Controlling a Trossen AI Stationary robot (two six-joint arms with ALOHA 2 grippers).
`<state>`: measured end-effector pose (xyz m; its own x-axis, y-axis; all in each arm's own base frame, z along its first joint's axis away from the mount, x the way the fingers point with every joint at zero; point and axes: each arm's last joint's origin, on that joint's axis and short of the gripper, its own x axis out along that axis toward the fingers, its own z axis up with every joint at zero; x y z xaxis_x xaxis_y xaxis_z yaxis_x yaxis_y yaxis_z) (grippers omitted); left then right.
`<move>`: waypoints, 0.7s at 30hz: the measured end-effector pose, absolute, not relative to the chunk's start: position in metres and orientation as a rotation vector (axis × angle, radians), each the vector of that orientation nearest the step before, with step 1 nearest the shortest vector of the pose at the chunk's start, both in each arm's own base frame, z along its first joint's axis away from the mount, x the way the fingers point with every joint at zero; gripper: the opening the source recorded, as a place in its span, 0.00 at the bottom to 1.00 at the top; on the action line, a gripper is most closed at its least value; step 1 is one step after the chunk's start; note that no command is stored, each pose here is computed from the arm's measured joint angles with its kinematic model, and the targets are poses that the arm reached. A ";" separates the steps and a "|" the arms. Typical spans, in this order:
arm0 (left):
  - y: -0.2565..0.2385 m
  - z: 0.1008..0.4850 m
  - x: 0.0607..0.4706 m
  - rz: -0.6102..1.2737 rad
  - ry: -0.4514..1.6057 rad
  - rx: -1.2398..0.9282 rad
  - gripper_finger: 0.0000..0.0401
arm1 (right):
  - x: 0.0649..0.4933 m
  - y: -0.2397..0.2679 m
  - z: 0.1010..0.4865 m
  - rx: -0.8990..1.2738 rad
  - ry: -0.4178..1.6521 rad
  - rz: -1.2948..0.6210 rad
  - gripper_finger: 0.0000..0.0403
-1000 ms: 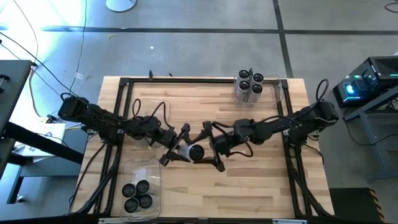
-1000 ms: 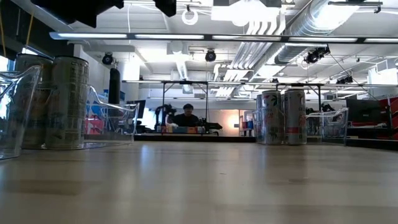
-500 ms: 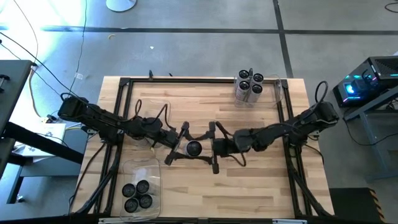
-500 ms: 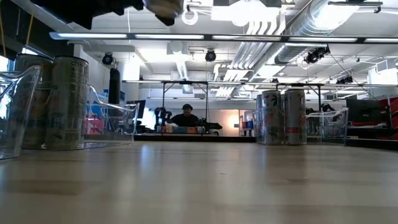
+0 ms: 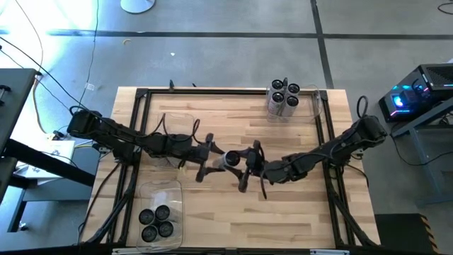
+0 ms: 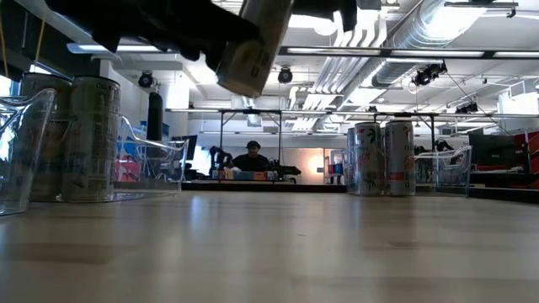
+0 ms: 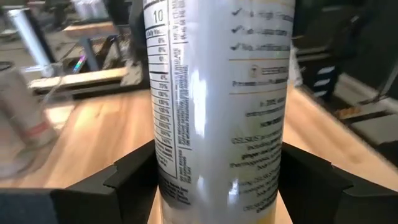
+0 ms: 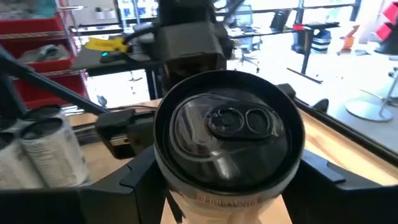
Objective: Sort soda cans
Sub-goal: Put the white yellow soda can into the top left transparent bin
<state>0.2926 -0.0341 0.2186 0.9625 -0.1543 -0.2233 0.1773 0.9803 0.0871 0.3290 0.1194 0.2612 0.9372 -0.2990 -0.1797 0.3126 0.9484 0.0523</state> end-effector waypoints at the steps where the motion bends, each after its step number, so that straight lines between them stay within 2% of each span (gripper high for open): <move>1: -0.034 0.217 0.292 -0.158 0.232 0.117 0.68 | 0.328 0.118 0.258 0.086 0.171 -0.324 0.58; 9: -0.028 0.209 0.301 -0.124 0.213 -0.023 0.69 | 0.327 0.110 0.254 0.118 0.190 -0.384 0.58; 14: -0.015 0.209 0.307 -0.088 0.174 -0.103 0.77 | 0.319 0.105 0.236 0.051 0.317 -0.477 0.58; 18: -0.004 0.202 0.308 -0.104 0.212 -0.144 0.85 | 0.315 0.103 0.233 0.093 0.345 -0.549 0.58; 21: 0.001 0.209 0.308 -0.040 0.174 -0.115 0.87 | 0.309 0.102 0.224 0.114 0.404 -0.603 0.58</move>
<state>0.3085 0.0008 0.2090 0.9842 -0.0499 -0.1700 0.0300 0.9926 -0.1176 0.3086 0.1023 0.2241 0.7478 -0.5286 -0.4018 0.5725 0.8198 -0.0130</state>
